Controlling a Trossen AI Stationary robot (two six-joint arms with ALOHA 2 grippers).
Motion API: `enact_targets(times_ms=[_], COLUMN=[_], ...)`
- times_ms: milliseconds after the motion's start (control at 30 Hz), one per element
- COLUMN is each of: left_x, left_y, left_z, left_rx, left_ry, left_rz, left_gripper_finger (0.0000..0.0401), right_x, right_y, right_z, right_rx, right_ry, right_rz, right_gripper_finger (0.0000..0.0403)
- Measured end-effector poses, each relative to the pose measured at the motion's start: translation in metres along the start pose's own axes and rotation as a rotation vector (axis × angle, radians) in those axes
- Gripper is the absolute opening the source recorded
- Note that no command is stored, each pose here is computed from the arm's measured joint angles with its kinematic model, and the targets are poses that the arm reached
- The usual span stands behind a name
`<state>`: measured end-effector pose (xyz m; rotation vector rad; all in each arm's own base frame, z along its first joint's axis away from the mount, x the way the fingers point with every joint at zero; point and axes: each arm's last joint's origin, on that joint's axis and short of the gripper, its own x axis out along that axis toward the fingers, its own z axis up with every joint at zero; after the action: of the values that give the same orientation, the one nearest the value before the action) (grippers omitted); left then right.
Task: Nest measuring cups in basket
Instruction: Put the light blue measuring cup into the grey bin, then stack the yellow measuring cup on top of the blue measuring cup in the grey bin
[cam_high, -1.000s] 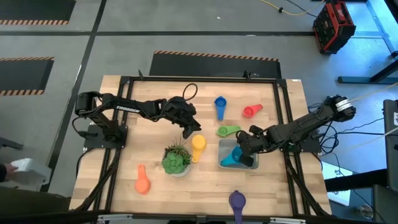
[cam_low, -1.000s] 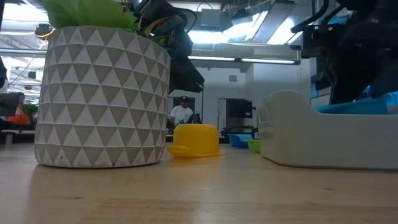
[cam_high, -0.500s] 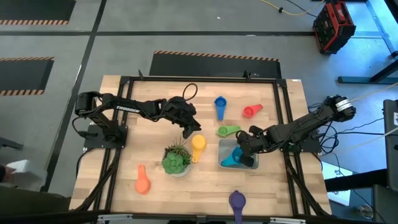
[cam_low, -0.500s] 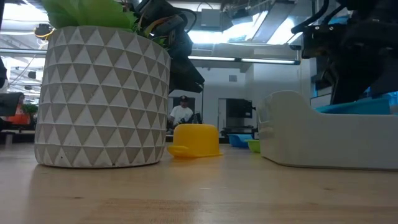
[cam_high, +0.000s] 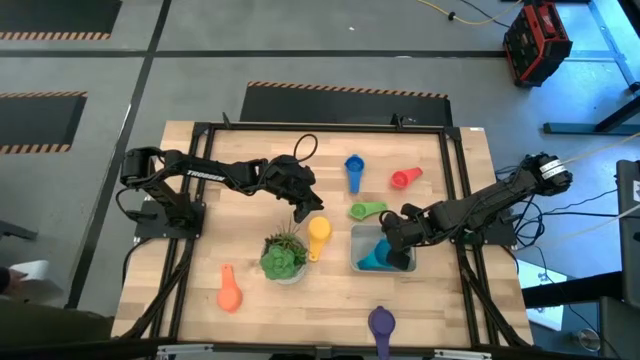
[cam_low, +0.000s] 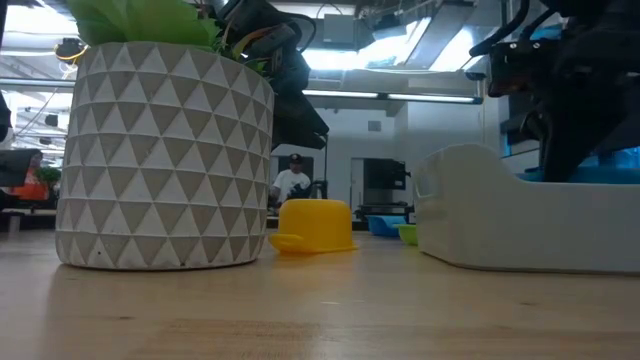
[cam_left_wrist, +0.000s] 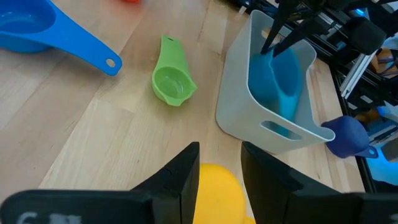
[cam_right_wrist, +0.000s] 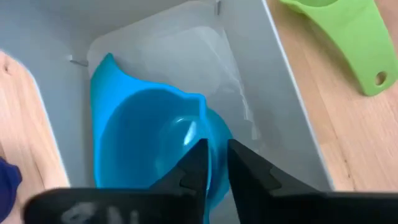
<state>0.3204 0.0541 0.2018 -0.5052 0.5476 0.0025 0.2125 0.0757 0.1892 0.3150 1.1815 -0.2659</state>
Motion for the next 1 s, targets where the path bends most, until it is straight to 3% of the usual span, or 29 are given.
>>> enact_targets(times_ms=[200,600,1000], left_x=[0.0,0.0,0.0], left_y=[0.0,0.0,0.0], left_z=[0.0,0.0,0.0], left_rx=[0.0,-0.001,0.0], left_ry=[0.0,0.0,0.0], left_rz=[0.0,0.0,0.0], left_gripper_finger=[0.0111,0.0111,0.0111], right_x=[-0.0001,-0.0001,-0.0001], right_y=[0.0,0.0,0.0001], right_z=[0.0,0.0,-0.0002], right_rx=[-0.001,-0.001,0.0], right_ry=[0.0,0.001,0.006], right_rz=[0.0,0.0,0.006], right_gripper_finger=[0.0122,0.0192,0.0206])
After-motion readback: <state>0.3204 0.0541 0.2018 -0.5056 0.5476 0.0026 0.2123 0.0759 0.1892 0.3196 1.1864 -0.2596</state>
